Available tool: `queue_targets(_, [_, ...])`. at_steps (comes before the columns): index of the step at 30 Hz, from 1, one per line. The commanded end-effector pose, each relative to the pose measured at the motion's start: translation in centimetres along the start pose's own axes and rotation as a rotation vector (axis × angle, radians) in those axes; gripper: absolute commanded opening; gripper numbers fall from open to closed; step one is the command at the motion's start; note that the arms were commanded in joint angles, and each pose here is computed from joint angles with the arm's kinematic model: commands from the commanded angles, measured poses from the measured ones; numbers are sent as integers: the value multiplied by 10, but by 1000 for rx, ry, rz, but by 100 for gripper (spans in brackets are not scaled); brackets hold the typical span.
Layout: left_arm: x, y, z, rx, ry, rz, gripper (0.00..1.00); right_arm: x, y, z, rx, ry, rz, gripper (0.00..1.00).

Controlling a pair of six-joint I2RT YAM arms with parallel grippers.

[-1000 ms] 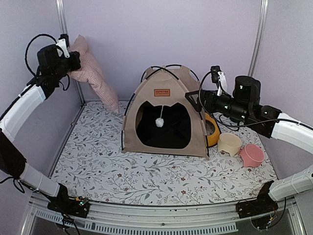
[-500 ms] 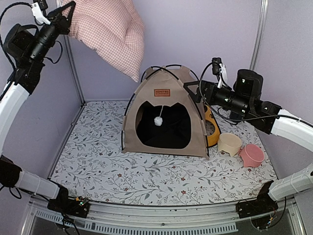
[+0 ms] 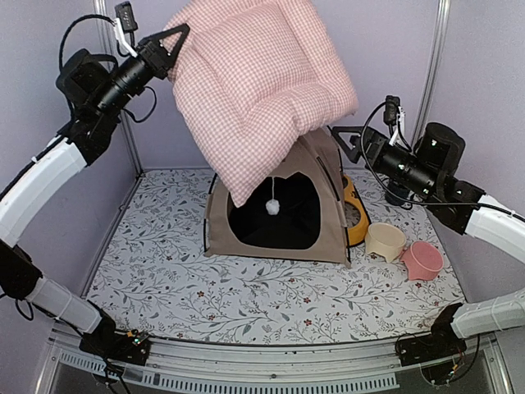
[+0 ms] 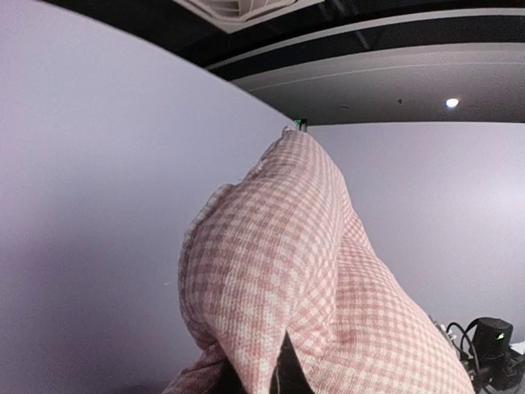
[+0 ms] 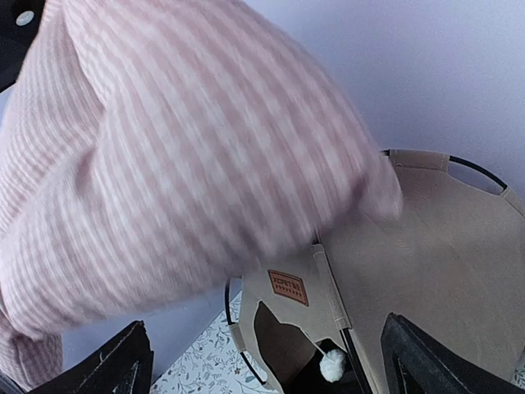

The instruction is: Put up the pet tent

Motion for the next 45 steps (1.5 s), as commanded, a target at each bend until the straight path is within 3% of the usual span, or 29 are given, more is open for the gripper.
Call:
queue_targets(1, [-51, -11, 4, 232, -106, 118, 0, -1, -11, 0, 50, 36, -31, 99])
queue_targets(6, [-117, -28, -8, 368, -108, 313, 0, -19, -3, -10, 52, 78, 46, 99])
queue_targets(11, [-150, -45, -23, 467, -81, 425, 0, -28, 0, -21, -34, 114, 86, 99])
queue_targets(21, [-163, -56, -53, 445, -33, 458, 0, -49, -19, -50, -314, 113, 157, 99])
queue_targets(31, [-166, -60, -60, 397, -27, 451, 0, -70, -4, -57, -253, 190, 252, 99])
queue_targets(33, [-164, -61, -65, 359, -18, 445, 0, -65, -3, -54, -252, 185, 228, 93])
queue_targets(35, [-163, -62, -71, 300, -4, 440, 0, -57, -2, -50, -249, 168, 199, 81])
queue_targets(40, [-158, -65, -95, 89, 20, 421, 0, -43, -2, -40, -224, 125, 170, 27])
queue_targets(43, [-155, -68, -113, -40, 31, 419, 0, -37, -2, -32, -172, 92, 179, 7])
queue_targets(45, [-154, -70, -124, -120, 29, 433, 0, -34, -5, -21, -105, 55, 182, 0])
Point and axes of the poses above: each gripper's point midway between its finger pads, its own y axis out along the fingers, its own z axis along the line the jaws close on, x = y × z, the point moved 10 cm from there along -y, back along the fingers, and after that the axes turned 5 degrees about y, right-handed, at the moved point
